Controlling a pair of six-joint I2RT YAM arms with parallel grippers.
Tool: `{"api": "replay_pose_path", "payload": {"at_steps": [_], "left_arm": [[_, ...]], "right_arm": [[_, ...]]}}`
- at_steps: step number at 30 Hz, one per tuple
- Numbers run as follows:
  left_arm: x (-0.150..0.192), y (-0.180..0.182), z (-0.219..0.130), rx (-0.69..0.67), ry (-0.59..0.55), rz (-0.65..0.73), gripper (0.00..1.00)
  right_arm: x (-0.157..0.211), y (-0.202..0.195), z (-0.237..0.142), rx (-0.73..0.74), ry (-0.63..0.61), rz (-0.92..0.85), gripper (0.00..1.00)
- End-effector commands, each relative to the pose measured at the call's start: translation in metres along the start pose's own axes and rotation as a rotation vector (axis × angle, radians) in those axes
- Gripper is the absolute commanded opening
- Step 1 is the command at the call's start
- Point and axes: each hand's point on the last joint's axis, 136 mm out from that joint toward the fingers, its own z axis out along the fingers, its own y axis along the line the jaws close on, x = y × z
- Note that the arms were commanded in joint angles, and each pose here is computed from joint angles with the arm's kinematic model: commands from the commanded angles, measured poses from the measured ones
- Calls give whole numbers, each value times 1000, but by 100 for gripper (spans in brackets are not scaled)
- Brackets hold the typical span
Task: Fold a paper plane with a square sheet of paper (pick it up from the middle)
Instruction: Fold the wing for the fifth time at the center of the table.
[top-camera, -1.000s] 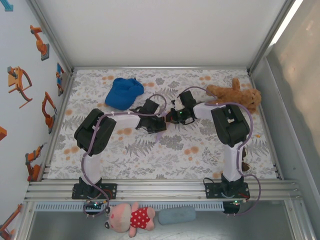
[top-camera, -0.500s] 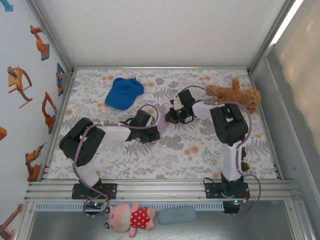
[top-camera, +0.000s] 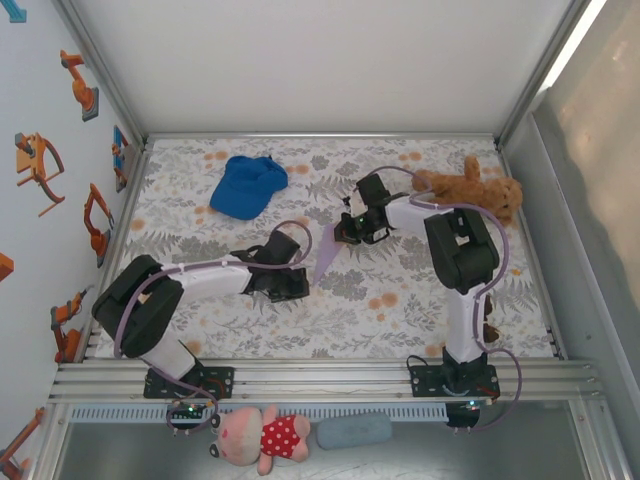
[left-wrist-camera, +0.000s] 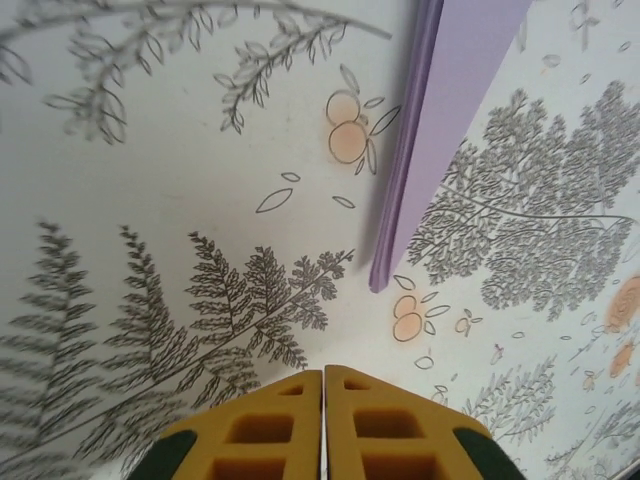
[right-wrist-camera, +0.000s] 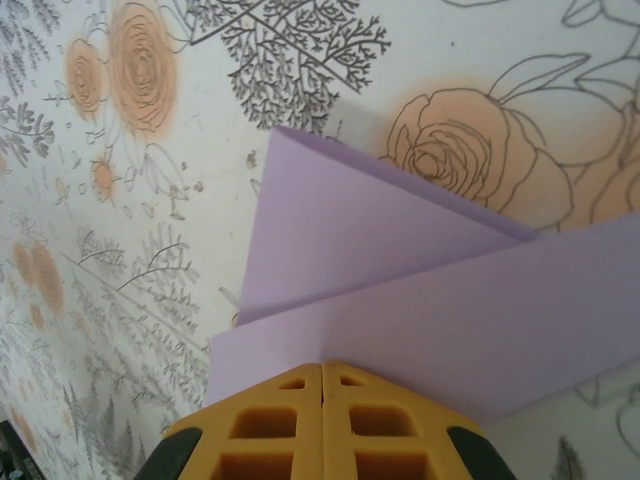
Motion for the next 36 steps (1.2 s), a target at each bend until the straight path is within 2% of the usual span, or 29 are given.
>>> {"api": "replay_pose_path", "payload": {"at_steps": [1, 5, 9, 10, 11, 14, 23, 28, 36], "left_arm": [[-23, -5, -25, -20, -77, 28, 14], [-47, -4, -39, -8, -149, 9, 27], [-63, 4, -49, -10, -203, -11, 46], [-66, 8, -50, -22, -214, -17, 49], [-70, 13, -52, -35, -230, -24, 52], [-77, 24, -55, -54, -262, -49, 58], [-82, 57, -54, -98, -287, -118, 78], [-80, 68, -55, -103, -289, -134, 81], [-76, 77, -52, -97, -275, -155, 81]], "right_arm": [[-16, 34, -40, 14, -84, -61, 9], [-14, 33, -56, 116, -114, -28, 23], [-7, 28, -62, 268, -132, -7, 37], [-5, 28, -62, 296, -135, -5, 39], [-3, 29, -61, 325, -138, -2, 45], [1, 33, -54, 404, -149, 1, 53], [10, 39, -13, 598, -122, -7, 56], [14, 32, 5, 665, -101, 1, 55], [17, 12, 12, 764, -69, 18, 53]]}}
